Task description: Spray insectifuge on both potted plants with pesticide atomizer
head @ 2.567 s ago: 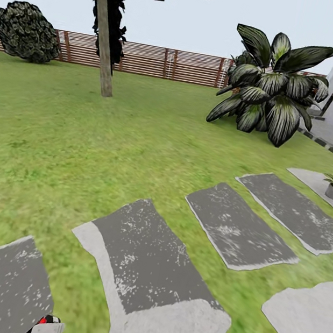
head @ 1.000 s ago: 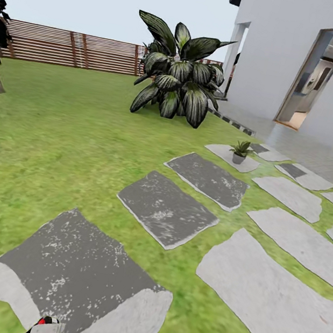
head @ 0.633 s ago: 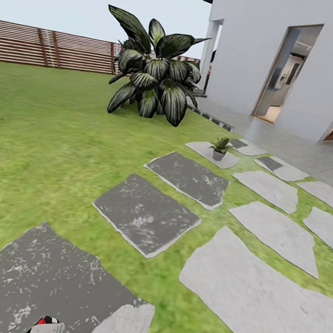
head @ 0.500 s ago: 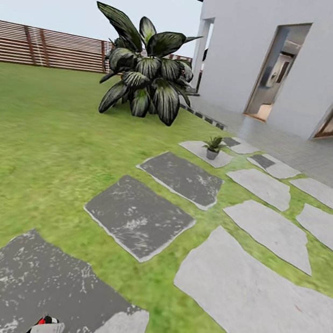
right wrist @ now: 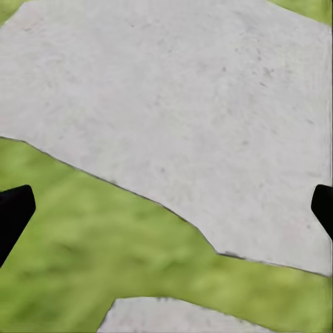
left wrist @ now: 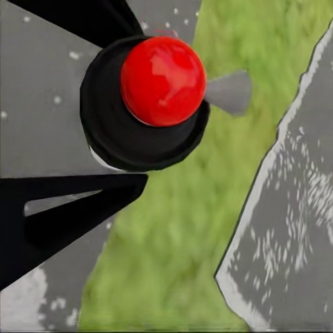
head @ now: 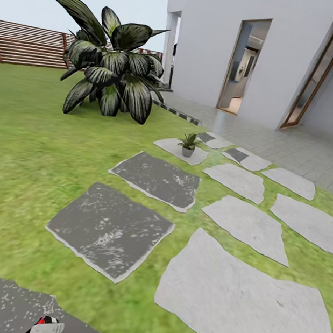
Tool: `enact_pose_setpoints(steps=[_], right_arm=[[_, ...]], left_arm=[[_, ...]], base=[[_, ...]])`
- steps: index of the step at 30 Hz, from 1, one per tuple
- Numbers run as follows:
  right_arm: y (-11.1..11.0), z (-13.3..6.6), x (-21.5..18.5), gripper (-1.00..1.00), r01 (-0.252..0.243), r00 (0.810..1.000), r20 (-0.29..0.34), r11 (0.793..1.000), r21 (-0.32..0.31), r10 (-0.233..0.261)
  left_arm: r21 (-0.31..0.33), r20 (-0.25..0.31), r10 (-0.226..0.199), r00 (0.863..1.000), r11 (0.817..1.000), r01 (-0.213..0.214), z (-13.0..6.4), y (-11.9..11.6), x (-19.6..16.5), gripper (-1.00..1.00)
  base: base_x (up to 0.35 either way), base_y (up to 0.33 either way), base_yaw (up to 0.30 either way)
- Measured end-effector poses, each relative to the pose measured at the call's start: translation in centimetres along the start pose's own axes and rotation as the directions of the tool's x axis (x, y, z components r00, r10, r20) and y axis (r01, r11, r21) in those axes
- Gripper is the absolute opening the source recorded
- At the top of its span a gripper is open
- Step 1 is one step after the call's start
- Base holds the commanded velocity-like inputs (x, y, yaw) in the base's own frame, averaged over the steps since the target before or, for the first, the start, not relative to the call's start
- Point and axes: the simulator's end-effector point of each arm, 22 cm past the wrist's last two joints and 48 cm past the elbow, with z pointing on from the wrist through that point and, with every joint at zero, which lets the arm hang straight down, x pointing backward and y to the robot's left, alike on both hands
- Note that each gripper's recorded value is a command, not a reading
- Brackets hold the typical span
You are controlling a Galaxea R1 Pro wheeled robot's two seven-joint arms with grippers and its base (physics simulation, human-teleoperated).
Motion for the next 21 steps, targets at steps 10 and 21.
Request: enact_pose_setpoints(steps=[10,21], right_arm=[[0.04,0.00,0.00,1.00,0.000,1.000,0.000,1.000,-0.001,0.000],[-0.35,0.02,0.02,1.00,0.012,1.000,-0.001,1.000,-0.006,-0.012]], left_arm=[[0.001,0.000,0.000,1.000,1.000,0.000,-0.01,-0.05,0.00,-1.00],[0.000,0.001,0.000,1.000,1.000,0.000,0.00,0.00,-0.01,-1.00]], base=[[0.334,0.104,-0.262],[0.319,0.144,-0.017]])
